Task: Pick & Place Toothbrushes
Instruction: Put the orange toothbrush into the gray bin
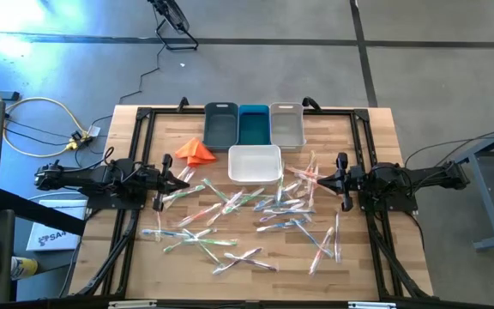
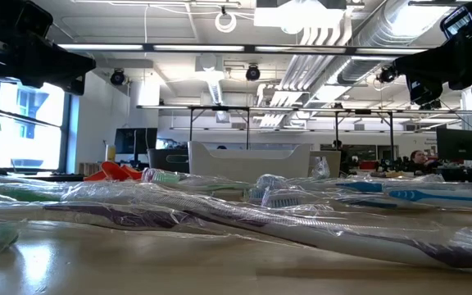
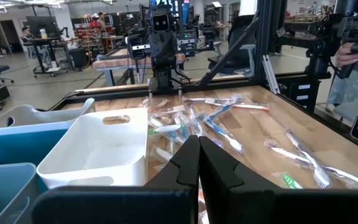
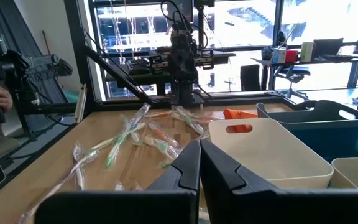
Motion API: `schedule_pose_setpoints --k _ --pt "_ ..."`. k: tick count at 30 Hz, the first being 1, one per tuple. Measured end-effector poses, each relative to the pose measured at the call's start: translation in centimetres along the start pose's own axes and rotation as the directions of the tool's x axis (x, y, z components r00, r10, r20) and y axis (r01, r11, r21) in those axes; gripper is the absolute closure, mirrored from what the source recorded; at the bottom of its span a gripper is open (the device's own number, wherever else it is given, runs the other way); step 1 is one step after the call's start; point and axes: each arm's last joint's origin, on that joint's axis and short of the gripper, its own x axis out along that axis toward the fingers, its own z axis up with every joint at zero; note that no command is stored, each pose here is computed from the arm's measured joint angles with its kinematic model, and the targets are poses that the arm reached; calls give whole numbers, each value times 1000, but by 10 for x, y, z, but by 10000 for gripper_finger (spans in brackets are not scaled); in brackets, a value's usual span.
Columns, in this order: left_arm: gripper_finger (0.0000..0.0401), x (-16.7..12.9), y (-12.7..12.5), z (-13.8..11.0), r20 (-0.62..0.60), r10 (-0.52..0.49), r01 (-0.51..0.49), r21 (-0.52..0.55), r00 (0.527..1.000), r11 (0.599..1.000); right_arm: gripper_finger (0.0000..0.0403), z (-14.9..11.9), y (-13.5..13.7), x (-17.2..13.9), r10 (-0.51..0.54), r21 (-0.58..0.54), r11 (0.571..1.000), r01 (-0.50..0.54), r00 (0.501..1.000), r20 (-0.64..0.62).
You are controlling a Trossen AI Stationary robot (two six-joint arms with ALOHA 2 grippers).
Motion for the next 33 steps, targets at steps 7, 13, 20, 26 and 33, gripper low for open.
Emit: schedule_pose_setpoints --k 7,13,20,26,33 --pt "401 0 0 0 -1 0 0 -4 1000 1000 400 0 0 0 2 0 1000 -2 1000 0" --pt "401 0 0 0 0 0 0 -77 1000 997 400 0 0 0 3 0 1000 -3 1000 0" --pt "401 0 0 0 0 1 -1 -77 1000 997 401 0 0 0 2 0 1000 -2 1000 0" --pt "401 0 0 0 -1 0 0 -77 1000 997 401 0 0 0 2 0 1000 -2 1000 0" --pt "401 0 0 0 -1 0 0 -78 1000 997 401 0 0 0 3 0 1000 -3 1000 0"
